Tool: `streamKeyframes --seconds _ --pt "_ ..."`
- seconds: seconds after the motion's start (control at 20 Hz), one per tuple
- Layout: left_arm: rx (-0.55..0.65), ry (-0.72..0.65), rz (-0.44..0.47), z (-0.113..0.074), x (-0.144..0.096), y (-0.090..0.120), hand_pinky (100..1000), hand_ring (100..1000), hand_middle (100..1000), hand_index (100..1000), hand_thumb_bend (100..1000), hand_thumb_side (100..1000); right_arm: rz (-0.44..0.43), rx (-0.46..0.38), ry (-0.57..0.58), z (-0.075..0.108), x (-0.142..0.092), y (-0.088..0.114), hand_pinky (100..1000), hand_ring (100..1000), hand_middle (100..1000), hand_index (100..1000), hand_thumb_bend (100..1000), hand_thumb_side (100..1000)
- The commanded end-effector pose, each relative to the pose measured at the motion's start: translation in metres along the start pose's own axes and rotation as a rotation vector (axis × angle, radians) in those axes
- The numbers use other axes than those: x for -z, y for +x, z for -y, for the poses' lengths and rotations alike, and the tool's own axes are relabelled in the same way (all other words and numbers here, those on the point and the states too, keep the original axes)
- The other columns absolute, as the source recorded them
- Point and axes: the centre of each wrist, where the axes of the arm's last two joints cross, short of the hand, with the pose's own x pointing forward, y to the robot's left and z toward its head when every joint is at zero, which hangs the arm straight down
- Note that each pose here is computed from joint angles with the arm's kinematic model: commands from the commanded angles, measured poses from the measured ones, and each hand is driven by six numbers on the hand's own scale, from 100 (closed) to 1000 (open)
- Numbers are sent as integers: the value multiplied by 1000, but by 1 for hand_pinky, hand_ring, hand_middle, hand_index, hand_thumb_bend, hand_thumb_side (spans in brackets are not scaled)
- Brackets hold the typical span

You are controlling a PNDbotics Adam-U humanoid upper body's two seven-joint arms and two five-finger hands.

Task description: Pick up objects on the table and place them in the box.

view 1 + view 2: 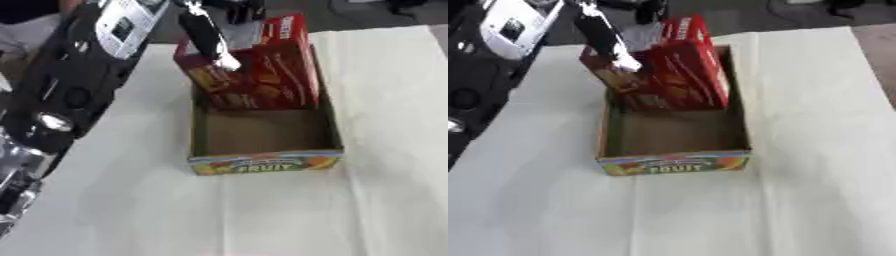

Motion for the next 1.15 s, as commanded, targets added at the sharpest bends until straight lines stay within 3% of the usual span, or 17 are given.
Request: streamKeyframes --seconds 0.05,0.1,0.25,0.3,0.35,0.4,0.45,0.5,0.6,0.65,0.7,0.75,0.8,0.85,0.9,1.15 --pt "103 -85 63 -13 -9 -2 960 993 1000 1000 880 656 19 -14 2 6 5 0 347 495 530 628 100 766" --pt "98 -76 67 -14 -10 -2 1000 1000 1000 1000 866 653 18 -14 2 6 5 0 347 495 530 628 100 766" --pt "84 -46 80 -19 -14 -1 1000 1000 1000 1000 841 669 17 -14 2 6 4 0 347 495 530 628 100 764" --pt "79 -35 85 -21 -16 0 1000 1000 1000 1000 767 754 16 -14 1 6 4 0 347 495 530 628 100 766" --pt "71 -20 92 -23 -18 1 1000 1000 1000 1000 751 773 16 -13 1 6 4 0 347 495 530 628 100 766" --pt "61 3 105 -26 -21 2 1000 1000 1000 1000 639 866 15 -13 1 6 4 0 347 495 530 628 100 766" --pt "50 38 126 -31 -25 4 1000 1000 1000 1000 707 817 15 -13 1 6 4 0 347 495 530 628 100 766" --pt "41 107 159 -36 -31 6 1000 1000 1000 1000 370 940 14 -12 1 6 4 0 347 495 530 628 100 765" --pt "23 343 237 -43 -48 11 986 1000 1000 1000 168 873 14 -12 -1 6 3 0 347 495 530 628 100 765" --pt "14 456 266 -43 -54 13 1000 1000 1000 1000 216 882 15 -12 -1 6 4 0 346 495 530 628 100 765" --pt "8 550 286 -43 -59 15 982 986 1000 1000 100 830 16 -11 -1 6 4 0 347 496 530 629 100 764" --pt "1 656 304 -42 -66 17 981 987 1000 1000 100 833 17 -12 -1 6 4 -1 347 496 530 629 100 764" --pt "-4 738 309 -39 -71 18 992 982 1000 1000 100 733 19 -14 0 7 5 -1 347 496 531 629 100 764" --pt "-8 810 303 -36 -78 18 989 983 1000 1000 100 735 22 -17 1 8 5 -1 347 496 530 629 100 765" --pt "-8 856 291 -32 -83 18 1000 990 1000 1000 100 771 25 -20 4 8 6 -1 349 499 533 631 100 764" --pt "21 951 183 -10 -111 16 1000 999 1000 1000 100 765 35 -42 6 13 8 -3 351 509 551 649 100 759"
